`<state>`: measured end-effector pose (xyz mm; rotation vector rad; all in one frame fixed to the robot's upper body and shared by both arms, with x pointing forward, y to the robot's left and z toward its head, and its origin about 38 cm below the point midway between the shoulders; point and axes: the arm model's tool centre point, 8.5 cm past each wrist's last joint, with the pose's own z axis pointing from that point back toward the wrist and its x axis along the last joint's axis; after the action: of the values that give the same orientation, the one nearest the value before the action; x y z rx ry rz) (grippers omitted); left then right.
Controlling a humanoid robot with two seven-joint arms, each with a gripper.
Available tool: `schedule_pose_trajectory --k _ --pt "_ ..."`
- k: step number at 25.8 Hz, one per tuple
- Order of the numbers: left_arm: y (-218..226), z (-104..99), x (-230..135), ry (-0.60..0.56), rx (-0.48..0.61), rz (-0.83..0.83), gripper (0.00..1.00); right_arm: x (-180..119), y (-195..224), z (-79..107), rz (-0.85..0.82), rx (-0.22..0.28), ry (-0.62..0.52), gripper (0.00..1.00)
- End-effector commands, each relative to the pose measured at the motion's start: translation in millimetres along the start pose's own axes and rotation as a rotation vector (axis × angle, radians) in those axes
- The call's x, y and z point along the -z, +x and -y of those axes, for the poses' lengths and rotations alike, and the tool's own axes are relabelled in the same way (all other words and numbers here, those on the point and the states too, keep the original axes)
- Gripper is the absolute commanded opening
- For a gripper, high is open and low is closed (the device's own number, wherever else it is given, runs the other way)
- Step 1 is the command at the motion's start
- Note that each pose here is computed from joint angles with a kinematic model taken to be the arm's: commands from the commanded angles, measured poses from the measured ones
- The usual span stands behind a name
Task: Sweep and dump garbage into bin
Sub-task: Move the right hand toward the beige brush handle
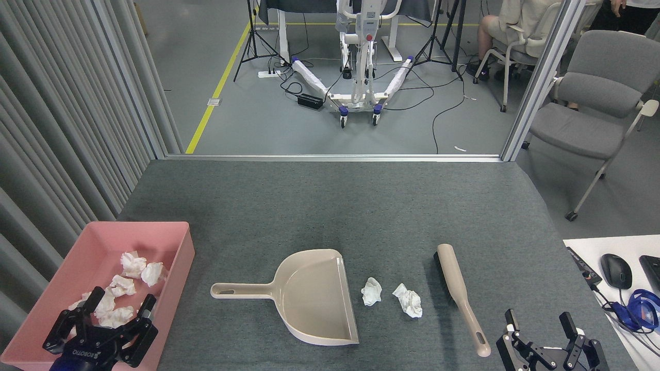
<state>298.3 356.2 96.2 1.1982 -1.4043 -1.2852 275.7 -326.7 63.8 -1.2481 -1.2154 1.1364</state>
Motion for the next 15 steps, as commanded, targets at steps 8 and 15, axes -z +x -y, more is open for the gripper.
schedule_pose_trajectory --k 8,15 --pt "6.2 4.6 10.3 -0.002 -0.011 0.014 0.99 -0.9 2.8 -2.6 0.007 0.003 0.008 0.98" --pt "6.5 3.3 13.7 0.001 -0.010 0.012 0.99 2.7 8.2 -4.7 0.020 0.009 0.011 0.98"
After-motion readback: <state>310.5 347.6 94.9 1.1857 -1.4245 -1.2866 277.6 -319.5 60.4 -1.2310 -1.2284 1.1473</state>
